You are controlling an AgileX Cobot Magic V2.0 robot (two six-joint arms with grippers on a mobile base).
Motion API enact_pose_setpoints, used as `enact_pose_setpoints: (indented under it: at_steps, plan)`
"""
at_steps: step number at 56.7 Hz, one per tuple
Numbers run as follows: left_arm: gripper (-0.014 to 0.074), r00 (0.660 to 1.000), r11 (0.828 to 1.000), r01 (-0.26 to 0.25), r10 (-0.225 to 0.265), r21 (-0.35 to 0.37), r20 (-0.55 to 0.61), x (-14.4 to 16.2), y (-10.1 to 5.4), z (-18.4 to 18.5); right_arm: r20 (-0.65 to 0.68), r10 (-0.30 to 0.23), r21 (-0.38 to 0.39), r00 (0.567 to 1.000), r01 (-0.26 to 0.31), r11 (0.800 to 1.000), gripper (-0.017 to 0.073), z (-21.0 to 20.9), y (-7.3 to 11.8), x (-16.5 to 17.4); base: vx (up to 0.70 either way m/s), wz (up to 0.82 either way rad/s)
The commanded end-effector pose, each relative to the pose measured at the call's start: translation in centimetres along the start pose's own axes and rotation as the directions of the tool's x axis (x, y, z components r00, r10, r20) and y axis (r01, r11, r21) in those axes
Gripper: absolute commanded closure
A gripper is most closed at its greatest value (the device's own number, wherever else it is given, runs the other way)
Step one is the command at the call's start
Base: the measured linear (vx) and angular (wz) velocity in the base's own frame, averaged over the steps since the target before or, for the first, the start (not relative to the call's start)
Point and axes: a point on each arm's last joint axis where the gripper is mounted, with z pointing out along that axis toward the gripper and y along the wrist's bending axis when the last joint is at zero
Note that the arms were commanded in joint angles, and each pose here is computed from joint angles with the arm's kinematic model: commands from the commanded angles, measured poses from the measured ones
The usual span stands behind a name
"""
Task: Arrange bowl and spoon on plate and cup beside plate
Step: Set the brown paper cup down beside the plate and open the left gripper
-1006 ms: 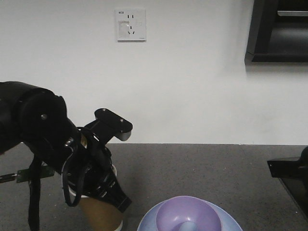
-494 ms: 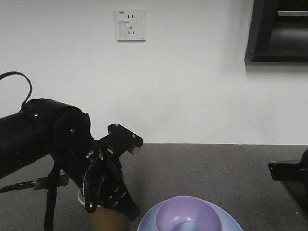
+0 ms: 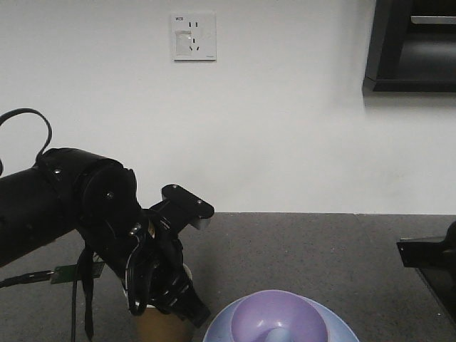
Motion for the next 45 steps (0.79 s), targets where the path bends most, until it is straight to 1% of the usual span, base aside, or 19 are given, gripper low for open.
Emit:
enact_pose_setpoints:
  at_steps: [1,6,9,13,23,35,42,45]
  plan:
    - [0.0125,0.993,1.0,0.001,-0.001,-0.005,0.117,-0.8,-0.4,-2.6,0.116,-0.005,0.018,0.993,0.003,1.0,0.0013,-1.4,0.0,-1.1,0.0,0.0]
    - [0.0057,0.993,1.0,0.002,-0.002,-0.005,0.118,-0.8,-0.4,-2.6,0.116,-0.005,0.018,0.993,0.003,1.0,0.0013,-1.4,0.0,-1.1,0.0,0.0]
    - [0.0034,0.993,1.0,0.002,-0.002,-0.005,0.117,-0.8,-0.4,-2.6,0.116,-0.005,0.018,0.993,0.003,1.0,0.0013,-1.4,0.0,-1.1,0.0,0.0]
    - [0.002,0.993,1.0,0.003,-0.003,-0.004,0.116,-0.8,-0.4,-2.6,0.116,-0.005,0.018,0.993,0.003,1.0,0.0013,-1.4,0.0,-1.1,0.0,0.0]
    - [0.0021,0.99,1.0,0.005,-0.005,0.001,0.14,-0.9,-0.5,-3.5,0.116,-0.005,0.019,0.993,0.003,1.0,0.0013,-1.4,0.0,-1.1,0.0,0.0]
    - [0.0021,0.974,1.0,0.0,-0.002,0.008,0.227,-1.7,-0.8,-7.3,0.116,-0.005,0.019,0.993,0.003,1.0,0.0013,-1.4,0.0,-1.1,0.0,0.0]
    - [0.0029,0.961,1.0,-0.01,0.014,-0.014,0.277,-1.9,-0.9,-10.4,0.115,-0.005,0.018,0.993,0.003,1.0,0.0013,-1.4,0.0,-1.1,0.0,0.0]
    - [0.0052,0.95,0.999,-0.013,0.023,-0.033,0.313,-1.9,-0.8,-12.1,0.115,-0.005,0.018,0.993,0.003,1.0,0.0013,-1.4,0.0,-1.1,0.0,0.0]
